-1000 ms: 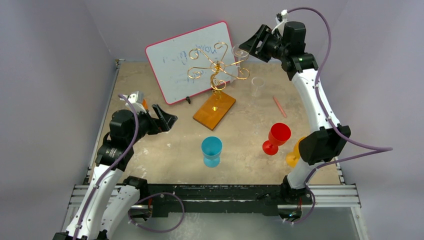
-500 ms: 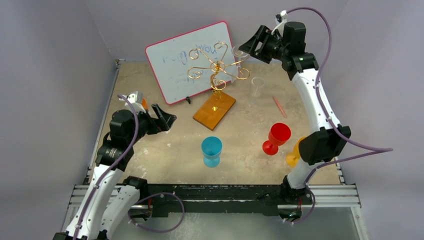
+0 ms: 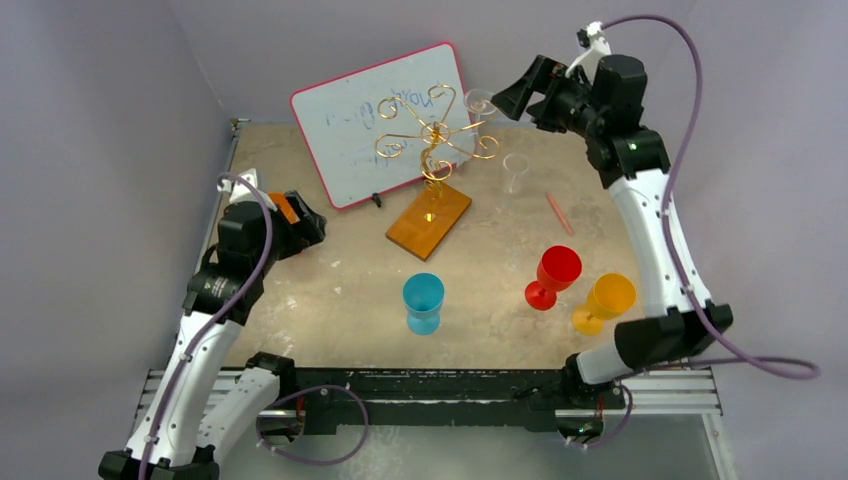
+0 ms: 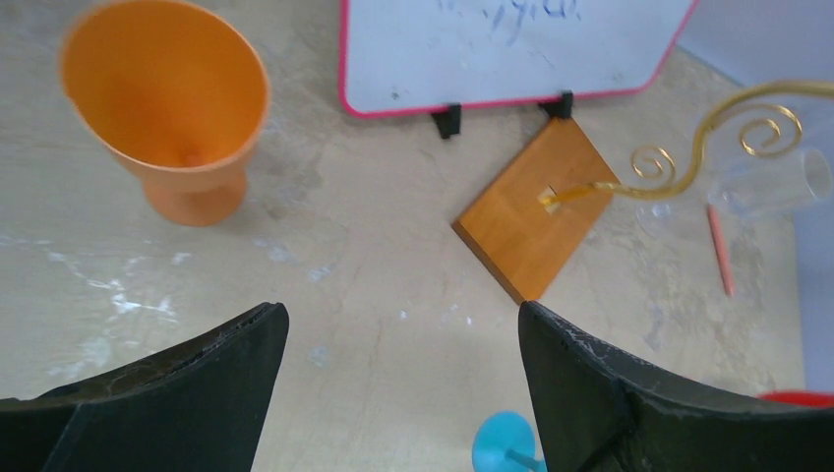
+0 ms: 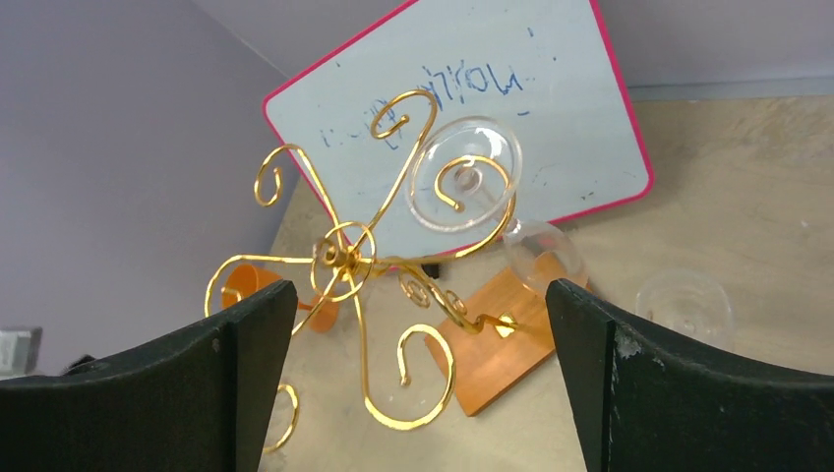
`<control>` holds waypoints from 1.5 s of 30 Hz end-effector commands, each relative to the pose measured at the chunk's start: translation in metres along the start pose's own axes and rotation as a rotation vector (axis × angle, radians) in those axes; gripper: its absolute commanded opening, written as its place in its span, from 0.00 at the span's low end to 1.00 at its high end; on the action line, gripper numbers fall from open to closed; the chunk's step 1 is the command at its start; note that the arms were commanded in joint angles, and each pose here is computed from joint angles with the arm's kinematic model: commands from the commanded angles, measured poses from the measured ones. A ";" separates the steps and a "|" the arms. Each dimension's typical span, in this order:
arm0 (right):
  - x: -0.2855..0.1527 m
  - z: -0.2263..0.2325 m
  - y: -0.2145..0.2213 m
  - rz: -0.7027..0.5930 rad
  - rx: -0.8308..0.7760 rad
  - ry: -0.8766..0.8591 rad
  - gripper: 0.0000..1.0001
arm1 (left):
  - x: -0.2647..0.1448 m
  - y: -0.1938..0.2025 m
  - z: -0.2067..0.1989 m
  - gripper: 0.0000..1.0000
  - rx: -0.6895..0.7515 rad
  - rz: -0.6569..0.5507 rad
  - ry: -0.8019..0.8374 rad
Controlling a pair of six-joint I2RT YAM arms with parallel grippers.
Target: Place the wine glass upside down on the wine glass rack
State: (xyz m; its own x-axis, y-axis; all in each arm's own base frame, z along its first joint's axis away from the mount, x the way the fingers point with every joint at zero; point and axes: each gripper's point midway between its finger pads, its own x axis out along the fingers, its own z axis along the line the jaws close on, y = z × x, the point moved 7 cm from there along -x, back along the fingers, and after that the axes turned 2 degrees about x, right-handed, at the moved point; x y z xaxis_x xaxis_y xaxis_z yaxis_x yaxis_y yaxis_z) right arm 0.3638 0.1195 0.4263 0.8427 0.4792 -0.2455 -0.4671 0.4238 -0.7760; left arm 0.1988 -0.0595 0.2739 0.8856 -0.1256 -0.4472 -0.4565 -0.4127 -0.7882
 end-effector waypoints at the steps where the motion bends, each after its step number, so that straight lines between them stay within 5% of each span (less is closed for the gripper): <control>1: -0.046 0.015 -0.012 -0.143 -0.107 -0.008 1.00 | -0.011 -0.038 0.011 0.85 0.025 -0.120 -0.230; 12: -0.118 0.022 0.014 -0.351 -0.215 -0.082 1.00 | 0.040 -0.041 0.032 0.62 0.198 0.017 -0.508; 26: -0.133 0.019 0.036 -0.315 -0.226 -0.104 0.91 | 0.084 -0.044 0.031 0.55 0.312 0.085 -0.530; 31: -0.136 0.019 0.036 -0.306 -0.255 -0.100 0.89 | 0.074 -0.060 0.020 0.56 0.286 0.083 -0.519; 37: -0.135 0.015 0.042 -0.283 -0.254 -0.091 0.86 | 0.079 -0.080 0.025 0.56 0.144 -0.046 -0.704; 45: -0.140 0.018 0.042 -0.294 -0.253 -0.105 0.85 | 0.118 -0.083 0.024 0.37 0.022 -0.116 -0.710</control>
State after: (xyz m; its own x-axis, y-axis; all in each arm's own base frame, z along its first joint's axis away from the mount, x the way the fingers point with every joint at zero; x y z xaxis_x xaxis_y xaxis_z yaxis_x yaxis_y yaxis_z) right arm 0.2282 0.0850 0.4270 0.8984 0.4392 0.0047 -0.1707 0.3590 -0.9176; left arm 0.3188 -0.0196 0.2662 0.6400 0.5033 -0.5807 -0.5048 -0.2944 -0.8115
